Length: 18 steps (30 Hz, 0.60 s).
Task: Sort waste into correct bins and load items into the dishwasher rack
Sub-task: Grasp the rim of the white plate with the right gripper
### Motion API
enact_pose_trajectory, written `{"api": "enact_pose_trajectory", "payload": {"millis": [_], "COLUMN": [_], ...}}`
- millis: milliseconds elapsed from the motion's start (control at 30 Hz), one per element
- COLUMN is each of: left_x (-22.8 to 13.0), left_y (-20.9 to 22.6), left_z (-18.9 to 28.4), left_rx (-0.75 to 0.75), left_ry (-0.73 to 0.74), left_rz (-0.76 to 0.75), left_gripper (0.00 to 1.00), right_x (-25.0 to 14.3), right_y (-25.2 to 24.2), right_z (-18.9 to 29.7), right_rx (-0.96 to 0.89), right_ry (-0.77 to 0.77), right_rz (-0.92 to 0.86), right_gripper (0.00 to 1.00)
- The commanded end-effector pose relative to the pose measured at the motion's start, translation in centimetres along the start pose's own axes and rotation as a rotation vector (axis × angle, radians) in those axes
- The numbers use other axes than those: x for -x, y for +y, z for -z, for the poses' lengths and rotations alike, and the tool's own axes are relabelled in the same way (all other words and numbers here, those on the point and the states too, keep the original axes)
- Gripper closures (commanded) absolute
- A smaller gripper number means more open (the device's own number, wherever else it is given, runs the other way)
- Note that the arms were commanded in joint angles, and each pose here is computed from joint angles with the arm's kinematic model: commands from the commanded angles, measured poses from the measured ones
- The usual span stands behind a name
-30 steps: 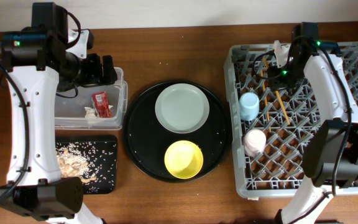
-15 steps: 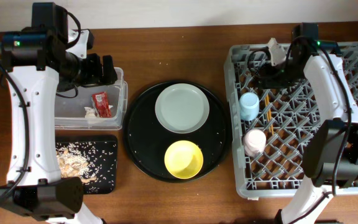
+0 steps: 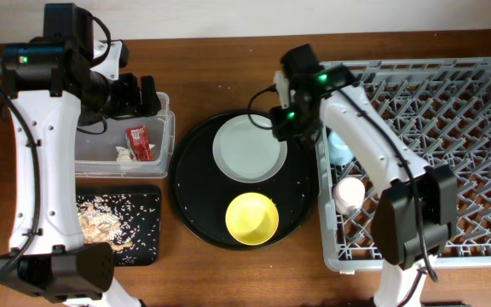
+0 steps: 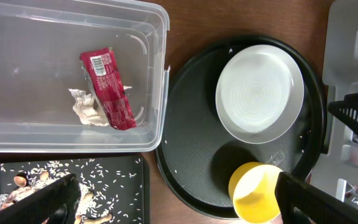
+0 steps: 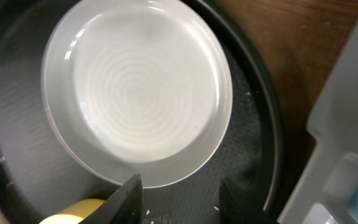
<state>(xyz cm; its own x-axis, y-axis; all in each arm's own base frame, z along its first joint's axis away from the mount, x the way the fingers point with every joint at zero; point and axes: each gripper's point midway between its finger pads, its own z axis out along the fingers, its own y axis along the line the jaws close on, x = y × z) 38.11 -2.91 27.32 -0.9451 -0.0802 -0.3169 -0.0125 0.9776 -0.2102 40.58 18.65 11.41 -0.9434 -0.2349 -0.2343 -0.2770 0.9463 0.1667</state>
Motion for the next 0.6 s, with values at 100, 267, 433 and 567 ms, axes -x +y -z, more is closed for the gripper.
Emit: {"api": "enact_pose_trajectory", "payload": {"millis": [100,267,433,567], "left_x": [0.0,0.0,0.0,0.0], "left_y": [0.2,0.2,0.2,0.2], "left_z": [0.1,0.1,0.1,0.1], "left_rx": [0.008,0.008,0.008,0.008], "left_ry": [-0.002,-0.002,-0.002,-0.002], "left_rz": [-0.003,-0.003,-0.003,-0.003], "left_gripper": [0.01,0.01,0.01,0.01], "right_x": [-0.2,-1.7,-3.3,-3.6], "right_y": [-2.0,-2.8,-2.9,-3.0], "right_z": [-1.0,-5.4,-8.6,-9.3], "right_rx": [-0.122,-0.119,-0.089,-0.083], "right_ry": [-0.016,-0.029,-0.047,-0.058], "right_rz": [-0.083,-0.09,-0.088,-0.086], "right_gripper": [0.62,0.66,0.67,0.69]}}
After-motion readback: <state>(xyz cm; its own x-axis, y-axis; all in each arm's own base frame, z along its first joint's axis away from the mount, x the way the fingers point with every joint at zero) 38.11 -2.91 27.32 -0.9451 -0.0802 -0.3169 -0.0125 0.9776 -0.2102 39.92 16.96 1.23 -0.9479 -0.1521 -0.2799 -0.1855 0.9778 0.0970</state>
